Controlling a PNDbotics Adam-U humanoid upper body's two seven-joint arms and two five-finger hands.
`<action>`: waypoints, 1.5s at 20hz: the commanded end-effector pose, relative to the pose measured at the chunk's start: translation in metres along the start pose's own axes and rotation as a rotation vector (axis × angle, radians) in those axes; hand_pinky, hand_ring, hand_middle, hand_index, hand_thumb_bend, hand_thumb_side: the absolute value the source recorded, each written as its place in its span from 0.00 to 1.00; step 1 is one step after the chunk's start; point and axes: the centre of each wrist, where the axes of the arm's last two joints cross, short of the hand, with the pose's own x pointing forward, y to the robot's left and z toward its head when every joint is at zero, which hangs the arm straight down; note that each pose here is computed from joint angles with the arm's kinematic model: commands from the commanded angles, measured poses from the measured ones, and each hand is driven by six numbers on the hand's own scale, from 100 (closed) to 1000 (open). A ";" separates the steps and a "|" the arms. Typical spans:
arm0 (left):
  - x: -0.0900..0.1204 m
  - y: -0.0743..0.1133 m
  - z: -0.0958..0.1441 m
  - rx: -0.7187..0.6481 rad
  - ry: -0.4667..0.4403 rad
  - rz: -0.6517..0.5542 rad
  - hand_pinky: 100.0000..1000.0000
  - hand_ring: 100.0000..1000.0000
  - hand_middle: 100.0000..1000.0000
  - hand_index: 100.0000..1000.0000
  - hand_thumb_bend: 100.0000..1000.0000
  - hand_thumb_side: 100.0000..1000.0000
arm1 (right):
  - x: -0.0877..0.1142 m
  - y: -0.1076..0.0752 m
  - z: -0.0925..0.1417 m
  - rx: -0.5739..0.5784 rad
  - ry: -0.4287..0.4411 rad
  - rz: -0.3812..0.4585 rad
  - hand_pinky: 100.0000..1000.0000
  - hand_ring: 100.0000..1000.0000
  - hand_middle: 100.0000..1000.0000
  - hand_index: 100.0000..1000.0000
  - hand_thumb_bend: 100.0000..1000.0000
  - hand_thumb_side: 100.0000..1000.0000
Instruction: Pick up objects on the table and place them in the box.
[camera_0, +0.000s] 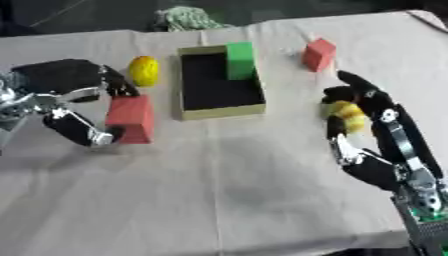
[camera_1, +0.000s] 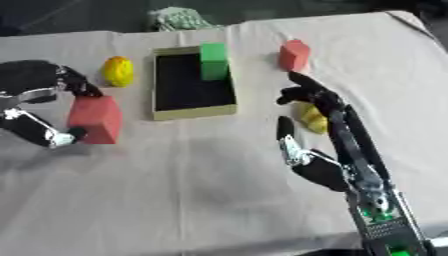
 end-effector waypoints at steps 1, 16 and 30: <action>0.001 0.016 0.003 0.034 0.002 -0.018 0.76 0.66 0.49 0.80 0.05 0.22 | 0.005 -0.003 -0.004 -0.004 -0.029 -0.002 0.79 0.77 0.60 0.93 0.00 0.36; 0.011 0.031 -0.083 0.245 0.060 -0.007 0.76 0.66 0.48 0.81 0.00 0.18 | 0.015 0.000 -0.033 -0.005 -0.145 -0.059 0.79 0.77 0.60 0.93 0.00 0.37; 0.022 0.016 -0.112 0.297 0.110 -0.001 0.76 0.65 0.48 0.82 0.00 0.18 | 0.019 0.001 -0.044 0.002 -0.191 -0.077 0.79 0.77 0.60 0.93 0.00 0.37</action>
